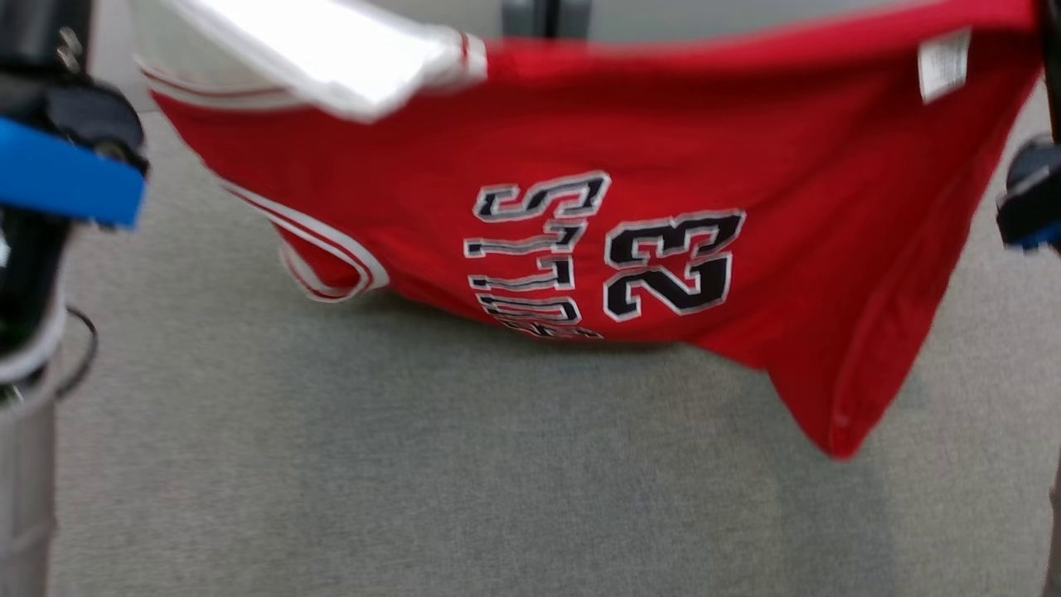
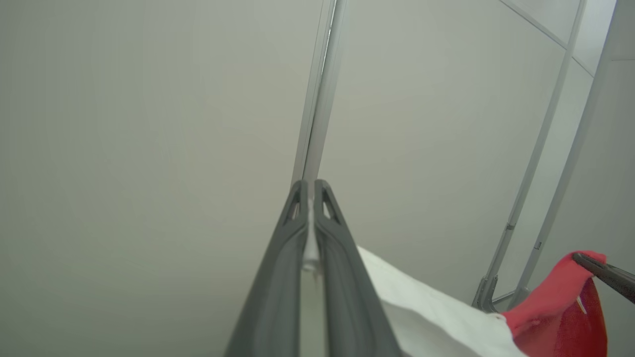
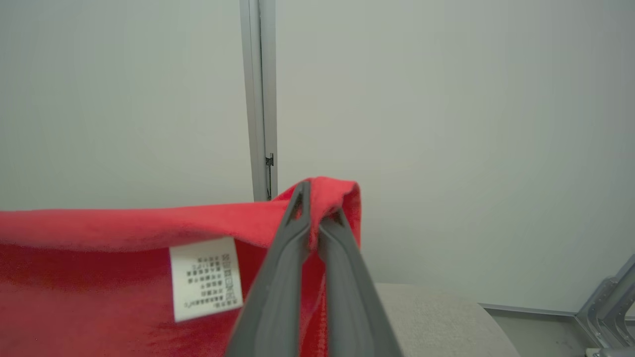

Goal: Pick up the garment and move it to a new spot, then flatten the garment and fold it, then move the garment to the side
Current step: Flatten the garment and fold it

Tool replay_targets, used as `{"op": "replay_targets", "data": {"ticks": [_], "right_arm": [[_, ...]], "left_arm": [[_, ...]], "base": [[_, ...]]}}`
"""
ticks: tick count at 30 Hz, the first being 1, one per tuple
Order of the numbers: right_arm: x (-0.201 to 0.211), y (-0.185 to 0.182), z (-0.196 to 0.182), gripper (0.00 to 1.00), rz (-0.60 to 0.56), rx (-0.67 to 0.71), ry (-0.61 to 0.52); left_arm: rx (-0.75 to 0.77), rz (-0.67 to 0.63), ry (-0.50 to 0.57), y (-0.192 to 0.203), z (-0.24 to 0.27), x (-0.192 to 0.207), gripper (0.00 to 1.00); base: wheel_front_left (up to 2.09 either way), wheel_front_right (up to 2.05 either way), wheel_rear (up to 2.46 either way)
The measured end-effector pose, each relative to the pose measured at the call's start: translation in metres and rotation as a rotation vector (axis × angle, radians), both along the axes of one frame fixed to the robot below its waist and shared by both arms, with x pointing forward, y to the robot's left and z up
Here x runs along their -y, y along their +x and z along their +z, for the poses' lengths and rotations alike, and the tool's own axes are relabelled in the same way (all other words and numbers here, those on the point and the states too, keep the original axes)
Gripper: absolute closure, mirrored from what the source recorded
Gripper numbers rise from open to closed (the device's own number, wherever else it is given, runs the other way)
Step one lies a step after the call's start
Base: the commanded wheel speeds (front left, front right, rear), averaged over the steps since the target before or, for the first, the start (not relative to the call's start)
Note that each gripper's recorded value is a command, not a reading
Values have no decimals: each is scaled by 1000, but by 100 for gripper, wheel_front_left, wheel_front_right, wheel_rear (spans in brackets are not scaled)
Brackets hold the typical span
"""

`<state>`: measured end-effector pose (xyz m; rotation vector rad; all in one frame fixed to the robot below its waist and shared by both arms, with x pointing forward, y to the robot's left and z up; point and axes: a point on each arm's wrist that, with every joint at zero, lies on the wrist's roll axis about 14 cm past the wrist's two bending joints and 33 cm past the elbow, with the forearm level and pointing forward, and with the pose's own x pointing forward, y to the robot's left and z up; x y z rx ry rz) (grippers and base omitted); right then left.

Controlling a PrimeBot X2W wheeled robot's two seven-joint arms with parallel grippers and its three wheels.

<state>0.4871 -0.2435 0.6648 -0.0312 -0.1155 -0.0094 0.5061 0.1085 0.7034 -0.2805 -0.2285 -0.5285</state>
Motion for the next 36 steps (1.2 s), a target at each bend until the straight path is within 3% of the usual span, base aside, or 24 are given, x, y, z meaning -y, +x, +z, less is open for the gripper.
{"op": "replay_targets", "data": {"ticks": [6,10,16,20,23,28,36], "right_arm": [[-6,91,-28,100,33,-12,134],[-10,138,-11,100,33,103,124],[-6,171,23,100,3,281,2],[4,182,11,100,-24,304,-4],[1,190,-36,100,-17,218,10],[-3,179,-141,100,-20,-10,87],[-13,117,-235,100,-21,-336,171]], "left_arm": [[-31,110,78,102,-31,-14,100],[113,224,96,148,-2,-36,100],[398,301,83,160,65,-47,100],[441,285,105,162,58,-41,100],[383,275,134,166,17,-41,100],[135,259,91,152,-96,-39,100],[-266,290,-61,48,-223,-36,100]], "base": [[0,0,0],[0,0,0],[0,0,0],[0,0,0],[0,0,0],[0,0,0],[0,0,0]]}}
